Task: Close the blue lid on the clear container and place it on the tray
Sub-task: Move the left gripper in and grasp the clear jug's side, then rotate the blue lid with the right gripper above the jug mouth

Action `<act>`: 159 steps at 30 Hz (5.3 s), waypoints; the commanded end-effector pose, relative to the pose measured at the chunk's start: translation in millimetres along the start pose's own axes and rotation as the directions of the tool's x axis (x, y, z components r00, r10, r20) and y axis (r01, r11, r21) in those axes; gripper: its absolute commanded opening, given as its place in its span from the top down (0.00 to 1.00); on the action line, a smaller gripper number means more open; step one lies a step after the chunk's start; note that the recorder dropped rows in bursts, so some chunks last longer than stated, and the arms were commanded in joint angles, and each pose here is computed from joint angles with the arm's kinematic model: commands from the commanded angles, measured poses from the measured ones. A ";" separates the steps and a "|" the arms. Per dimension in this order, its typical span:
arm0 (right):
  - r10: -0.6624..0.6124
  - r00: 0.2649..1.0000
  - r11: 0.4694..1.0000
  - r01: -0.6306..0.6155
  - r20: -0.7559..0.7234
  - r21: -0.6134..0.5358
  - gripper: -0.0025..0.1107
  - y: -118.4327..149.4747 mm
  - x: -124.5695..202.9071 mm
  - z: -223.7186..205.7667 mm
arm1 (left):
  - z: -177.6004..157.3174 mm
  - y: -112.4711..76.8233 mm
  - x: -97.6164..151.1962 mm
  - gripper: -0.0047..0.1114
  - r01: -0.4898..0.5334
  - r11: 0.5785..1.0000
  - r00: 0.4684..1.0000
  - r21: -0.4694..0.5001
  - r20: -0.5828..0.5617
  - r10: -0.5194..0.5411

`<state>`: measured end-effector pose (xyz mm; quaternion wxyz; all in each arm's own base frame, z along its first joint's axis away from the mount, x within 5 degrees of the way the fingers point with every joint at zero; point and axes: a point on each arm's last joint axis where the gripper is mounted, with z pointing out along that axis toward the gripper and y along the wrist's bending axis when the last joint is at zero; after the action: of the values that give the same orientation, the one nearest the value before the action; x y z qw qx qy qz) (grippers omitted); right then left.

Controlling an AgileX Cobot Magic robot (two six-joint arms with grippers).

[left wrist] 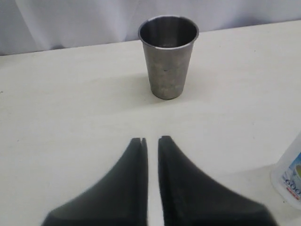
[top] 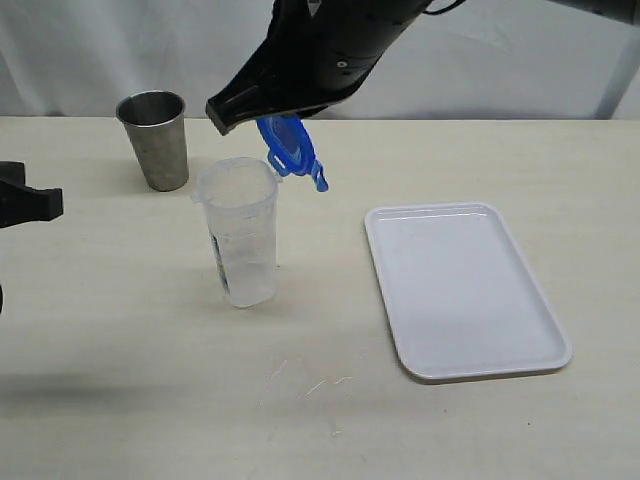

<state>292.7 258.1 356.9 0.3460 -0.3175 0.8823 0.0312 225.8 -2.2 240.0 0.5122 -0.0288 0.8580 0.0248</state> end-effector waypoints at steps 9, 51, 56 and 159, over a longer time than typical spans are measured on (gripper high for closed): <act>-0.007 0.999 0.999 0.009 -0.035 0.049 0.94 -5.7 -3.2 -12.8 | 60.6 -18.2 4.8 0.96 -0.223 0.974 0.971 0.030 -0.088 0.225; 0.028 0.999 0.998 -0.026 -0.034 0.063 0.94 -17.4 -3.0 -9.5 | 83.9 -36.8 74.0 0.96 -0.508 0.605 0.859 0.614 0.410 0.306; 0.025 0.999 0.998 -0.022 -0.043 0.062 0.94 -15.9 -2.8 -2.9 | 101.4 -38.5 82.0 0.96 -0.490 0.592 0.868 0.639 0.420 0.265; -0.017 0.999 0.967 0.025 -0.035 0.252 0.94 12.6 -20.6 -32.3 | 115.5 -45.2 82.9 0.96 -0.450 0.614 0.884 0.648 0.421 0.204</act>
<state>276.1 273.9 390.8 0.3632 -0.2916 0.8814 -0.0781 289.4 -40.3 110.7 0.5884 0.3467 0.6975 -0.2172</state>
